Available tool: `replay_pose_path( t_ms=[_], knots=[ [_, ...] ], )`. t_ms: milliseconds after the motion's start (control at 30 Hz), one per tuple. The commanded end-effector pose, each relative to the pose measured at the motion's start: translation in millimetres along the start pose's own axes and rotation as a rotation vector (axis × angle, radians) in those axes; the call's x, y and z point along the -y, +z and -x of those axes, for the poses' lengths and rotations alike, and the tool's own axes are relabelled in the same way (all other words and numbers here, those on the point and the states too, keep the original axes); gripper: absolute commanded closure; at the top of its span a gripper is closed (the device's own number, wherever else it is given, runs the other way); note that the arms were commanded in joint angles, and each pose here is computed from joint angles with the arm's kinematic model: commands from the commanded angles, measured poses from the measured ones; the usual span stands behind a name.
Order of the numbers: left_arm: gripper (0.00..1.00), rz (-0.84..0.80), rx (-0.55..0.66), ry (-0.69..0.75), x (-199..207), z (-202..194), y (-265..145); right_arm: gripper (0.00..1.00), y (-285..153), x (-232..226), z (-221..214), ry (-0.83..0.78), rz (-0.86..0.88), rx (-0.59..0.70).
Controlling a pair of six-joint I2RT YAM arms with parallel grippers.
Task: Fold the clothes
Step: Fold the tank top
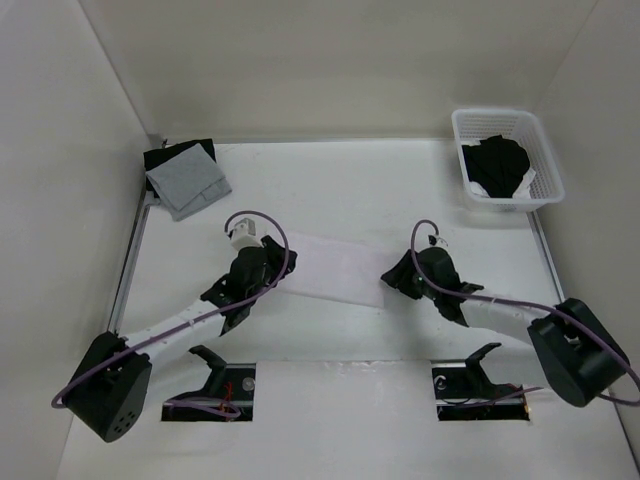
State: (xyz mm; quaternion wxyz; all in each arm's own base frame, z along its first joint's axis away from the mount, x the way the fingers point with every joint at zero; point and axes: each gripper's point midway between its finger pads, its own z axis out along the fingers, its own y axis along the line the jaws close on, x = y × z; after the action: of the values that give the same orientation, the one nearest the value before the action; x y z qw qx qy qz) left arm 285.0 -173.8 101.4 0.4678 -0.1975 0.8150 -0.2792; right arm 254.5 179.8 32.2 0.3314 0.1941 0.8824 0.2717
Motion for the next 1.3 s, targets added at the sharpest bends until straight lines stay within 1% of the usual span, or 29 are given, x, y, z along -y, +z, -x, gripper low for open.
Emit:
replay_pose_path(
  t_ms=[0,133,233,267,300,367,500,533,633,767,867,933,1067,1100,1133,1200,1267],
  knots=[
    [0.61,-0.081,0.123,-0.027,31.8,35.3,0.0,0.5,9.7,-24.0,-2.4,0.015,0.118,-0.044],
    [0.62,-0.09,0.149,-0.034,31.7,45.7,-4.0,0.6,20.7,-19.6,-14.5,0.063,0.118,-0.088],
    [0.62,-0.111,0.177,-0.042,36.7,56.1,-9.8,0.78,23.0,-17.9,-16.6,0.099,0.125,-0.083],
    [0.63,-0.124,0.187,-0.045,40.3,60.0,-12.4,0.86,20.5,-18.4,-12.8,0.113,0.134,-0.057],
    [0.63,-0.134,0.194,-0.047,43.3,62.7,-14.6,0.9,17.5,-17.8,-5.3,0.126,0.138,-0.018],
    [0.63,-0.16,0.201,-0.046,51.2,65.7,-19.7,0.95,6.8,-18.4,7.8,0.132,0.144,0.051],
    [0.63,-0.204,0.196,-0.05,65.4,66.4,-27.9,0.97,-24.6,-24.7,25.8,0.085,0.133,0.112],
    [0.63,-0.211,0.195,-0.055,67.9,66.7,-29.7,0.97,-33.3,-28.1,31.1,0.063,0.125,0.129],
    [0.63,-0.234,0.212,-0.063,73.9,73.0,-36.0,0.97,-54.3,-53.6,33.2,-0.033,0.124,0.116],
    [0.63,-0.226,0.242,-0.076,68.4,84.4,-43.8,0.96,-60.5,-102.2,29.6,-0.146,0.127,0.072],
    [0.63,-0.208,0.256,-0.077,60.9,90.7,-50.0,0.96,-48.8,-140.3,19.3,-0.221,0.123,0.026],
    [0.63,-0.198,0.271,-0.081,55.0,97.5,-55.6,0.96,-31.7,-175.3,8.7,-0.274,0.134,-0.008],
    [0.62,-0.19,0.296,-0.098,44.8,108.5,-63.2,0.95,6.7,-228.9,-14.6,-0.345,0.149,-0.071],
    [0.62,-0.191,0.3,-0.103,41.7,110.9,-65.1,0.93,19.2,-240.2,-23.6,-0.359,0.147,-0.09],
    [0.62,-0.19,0.306,-0.107,39.0,113.6,-66.1,0.89,31.3,-252.2,-31.8,-0.369,0.15,-0.105],
    [0.62,-0.187,0.312,-0.116,33.7,116.5,-67.9,0.74,51.1,-272.9,-53.1,-0.386,0.163,-0.149],
    [0.62,-0.177,0.326,-0.126,27.5,121.9,-70.0,0.57,57.5,-293.9,-70.7,-0.378,0.205,-0.187]
  ],
)
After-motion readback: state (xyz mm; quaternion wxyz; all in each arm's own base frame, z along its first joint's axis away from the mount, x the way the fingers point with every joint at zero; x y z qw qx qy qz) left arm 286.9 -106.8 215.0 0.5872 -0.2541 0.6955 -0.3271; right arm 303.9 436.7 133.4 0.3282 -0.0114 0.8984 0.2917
